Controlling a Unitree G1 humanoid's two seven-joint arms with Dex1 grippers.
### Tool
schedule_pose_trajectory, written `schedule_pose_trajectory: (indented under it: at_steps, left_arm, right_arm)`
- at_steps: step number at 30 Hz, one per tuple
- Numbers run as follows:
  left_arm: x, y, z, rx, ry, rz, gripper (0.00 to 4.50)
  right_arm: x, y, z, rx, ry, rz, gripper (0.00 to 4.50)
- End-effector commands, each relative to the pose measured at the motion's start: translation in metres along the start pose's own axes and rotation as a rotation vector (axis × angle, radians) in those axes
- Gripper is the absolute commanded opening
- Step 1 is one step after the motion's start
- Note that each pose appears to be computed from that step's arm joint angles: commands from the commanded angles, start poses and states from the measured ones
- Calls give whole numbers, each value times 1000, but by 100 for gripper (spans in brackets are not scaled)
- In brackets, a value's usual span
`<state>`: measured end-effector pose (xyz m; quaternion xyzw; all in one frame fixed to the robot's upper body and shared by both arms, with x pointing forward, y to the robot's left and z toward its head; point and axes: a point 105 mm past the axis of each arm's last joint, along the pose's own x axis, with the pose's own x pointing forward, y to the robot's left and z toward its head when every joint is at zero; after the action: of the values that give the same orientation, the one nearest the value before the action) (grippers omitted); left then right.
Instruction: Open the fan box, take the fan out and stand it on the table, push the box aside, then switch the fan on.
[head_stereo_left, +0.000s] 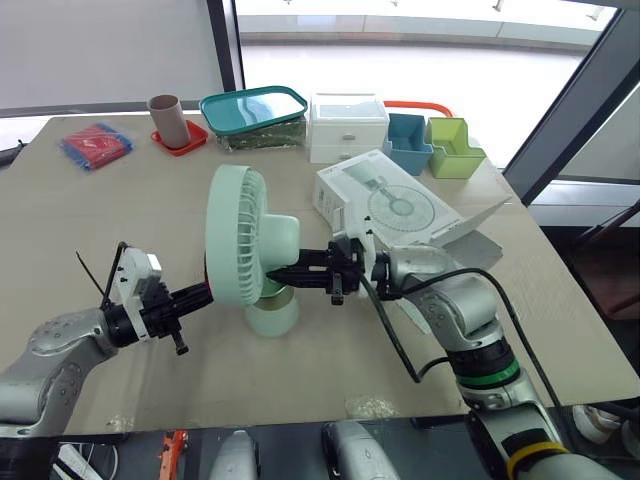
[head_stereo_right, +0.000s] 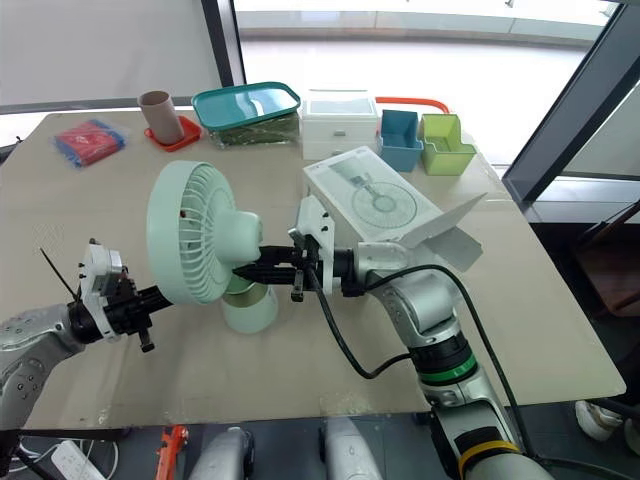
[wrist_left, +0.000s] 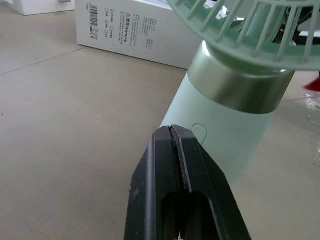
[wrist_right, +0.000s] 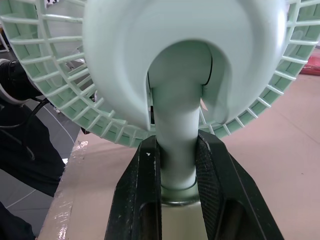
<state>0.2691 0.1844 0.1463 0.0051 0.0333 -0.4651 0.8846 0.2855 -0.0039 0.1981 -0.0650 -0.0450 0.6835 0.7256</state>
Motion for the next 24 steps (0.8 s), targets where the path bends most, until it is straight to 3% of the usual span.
schedule_pose_trajectory:
  at_steps: [1, 24]
  left_arm:
    - [1, -3, 4, 25, -6, -21, 2]
    - [19, -1, -16, 35, 43, -69, 2]
  right_arm:
    - [3, 2, 9, -67, -32, 7, 37]
    - [4, -2, 2, -84, -8, -8, 37]
